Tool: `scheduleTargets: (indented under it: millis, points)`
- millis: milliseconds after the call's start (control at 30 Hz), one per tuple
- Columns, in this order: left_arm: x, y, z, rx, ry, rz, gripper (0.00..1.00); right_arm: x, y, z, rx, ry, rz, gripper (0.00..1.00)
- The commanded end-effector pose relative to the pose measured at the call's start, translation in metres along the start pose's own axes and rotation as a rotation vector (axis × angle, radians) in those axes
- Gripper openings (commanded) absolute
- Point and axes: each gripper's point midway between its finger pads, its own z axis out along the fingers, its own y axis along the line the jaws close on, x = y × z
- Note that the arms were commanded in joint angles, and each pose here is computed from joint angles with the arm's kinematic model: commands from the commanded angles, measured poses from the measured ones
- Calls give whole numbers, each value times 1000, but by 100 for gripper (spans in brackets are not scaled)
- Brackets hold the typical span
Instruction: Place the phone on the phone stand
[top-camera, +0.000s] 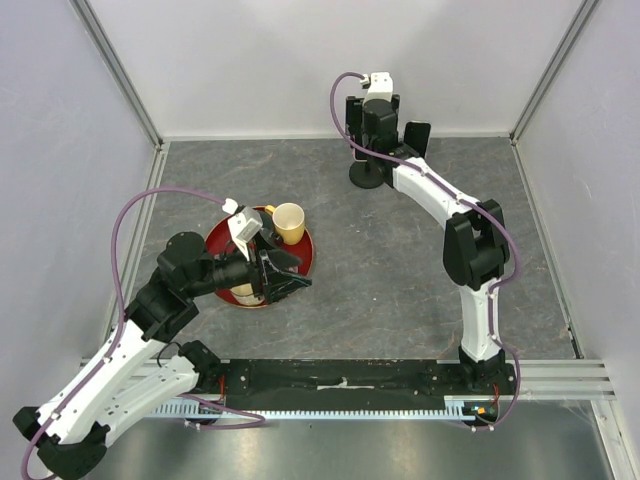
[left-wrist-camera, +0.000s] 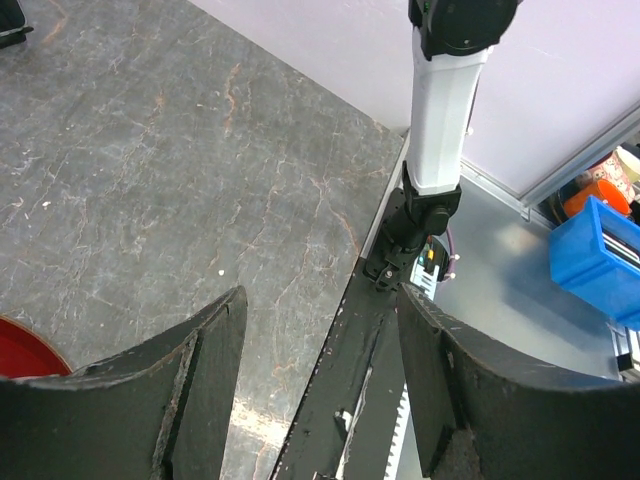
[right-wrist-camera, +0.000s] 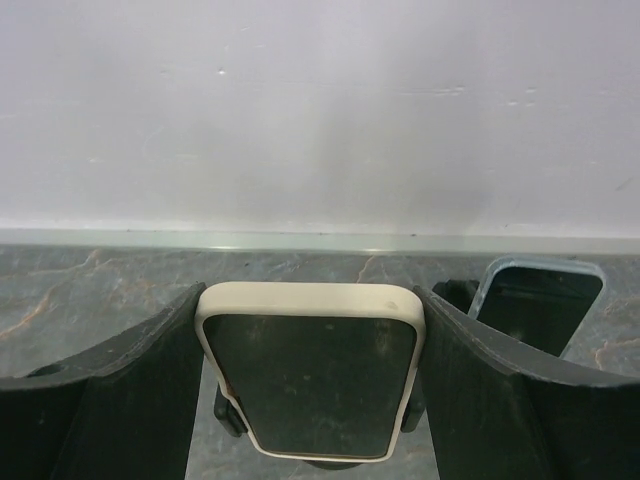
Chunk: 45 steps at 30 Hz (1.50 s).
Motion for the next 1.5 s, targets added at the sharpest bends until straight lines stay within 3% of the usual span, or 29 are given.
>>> scheduleTargets:
  millis: [0,367,400,433,500,633,733,1100,1267,1467]
  points:
    - [-11,-11,-7,33,-16,50,67,-62,-14,12,15,-161,30,0]
    - [-11,-12,-8,30,-17,40,67,-45,-15,31,-6,-126,17,3]
    - [-11,-12,-8,31,-18,36,67,-42,-14,31,-11,-121,26,11]
    - [-11,-12,-8,32,-18,36,67,-39,-14,30,-13,-112,29,30]
    - [-13,-13,-9,34,-21,29,67,-36,-13,28,-22,-102,35,38]
    - [-15,-16,-11,36,-28,11,67,-26,-11,24,-28,-58,27,81]
    - [-14,-20,-14,41,-31,-10,67,-26,-14,16,-18,-40,28,98]
    - [-7,-27,-28,32,-71,-121,67,-40,-49,-51,79,49,75,98]
    - [1,-23,-31,10,-98,-179,67,13,-63,-110,83,192,144,98]
    - [14,-19,-37,-5,-148,-274,67,110,-69,-231,-31,348,178,98]
